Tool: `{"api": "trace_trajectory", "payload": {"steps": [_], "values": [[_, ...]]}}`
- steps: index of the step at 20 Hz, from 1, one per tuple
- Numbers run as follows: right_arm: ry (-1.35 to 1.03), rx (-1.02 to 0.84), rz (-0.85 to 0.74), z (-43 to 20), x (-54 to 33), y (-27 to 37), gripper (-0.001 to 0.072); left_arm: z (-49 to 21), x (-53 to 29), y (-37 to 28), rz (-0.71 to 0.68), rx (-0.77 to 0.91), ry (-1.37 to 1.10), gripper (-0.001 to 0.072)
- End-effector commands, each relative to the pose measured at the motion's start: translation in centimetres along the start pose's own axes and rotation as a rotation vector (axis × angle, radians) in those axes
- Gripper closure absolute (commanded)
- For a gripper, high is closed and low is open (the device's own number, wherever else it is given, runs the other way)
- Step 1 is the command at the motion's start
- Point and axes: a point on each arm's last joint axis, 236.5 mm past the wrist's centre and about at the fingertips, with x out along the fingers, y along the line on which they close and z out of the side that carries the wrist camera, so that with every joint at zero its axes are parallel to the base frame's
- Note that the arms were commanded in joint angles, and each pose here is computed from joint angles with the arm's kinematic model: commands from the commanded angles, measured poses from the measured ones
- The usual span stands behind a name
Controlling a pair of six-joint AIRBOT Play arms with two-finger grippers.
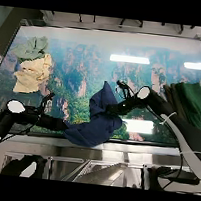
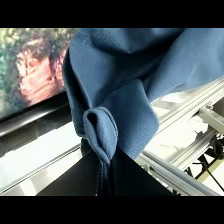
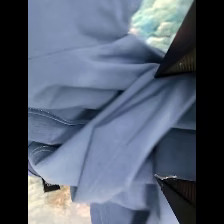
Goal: Fold the shirts.
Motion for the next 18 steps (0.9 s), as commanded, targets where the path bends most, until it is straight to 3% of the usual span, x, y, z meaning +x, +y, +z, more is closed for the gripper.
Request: {"api": "trace_trajectory", "payload": {"steps": [1,2,3,8,14,18], "values": [[0.054,-0.019,0.0,-1.0,2.4,0.0,0.0177,0.0,-0.2,-0.1,0.001,0.0,-0.009,0.069],[0.068,-0.032,0.001,-1.3,2.9,0.2,0.0544,0.0,-0.2,-0.1,0.001,0.0,-0.009,0.069],[0.069,-0.035,0.003,-1.4,2.8,0.3,0.0685,0.0,-0.2,-0.1,0.001,-0.001,-0.008,0.069],[-0.023,-0.054,0.039,-1.4,-5.0,3.6,0.0687,1.2,-2.4,1.4,0.092,0.031,-0.03,0.069],[-0.539,-0.035,-0.052,-0.6,-23.4,6.5,0.0687,8.7,-13.8,0.9,0.187,0.006,-0.344,0.069],[-0.798,-0.121,-0.128,-2.8,-32.4,10.3,0.0687,11.4,-20.3,-6.3,0.226,0.222,-0.48,0.069]]}}
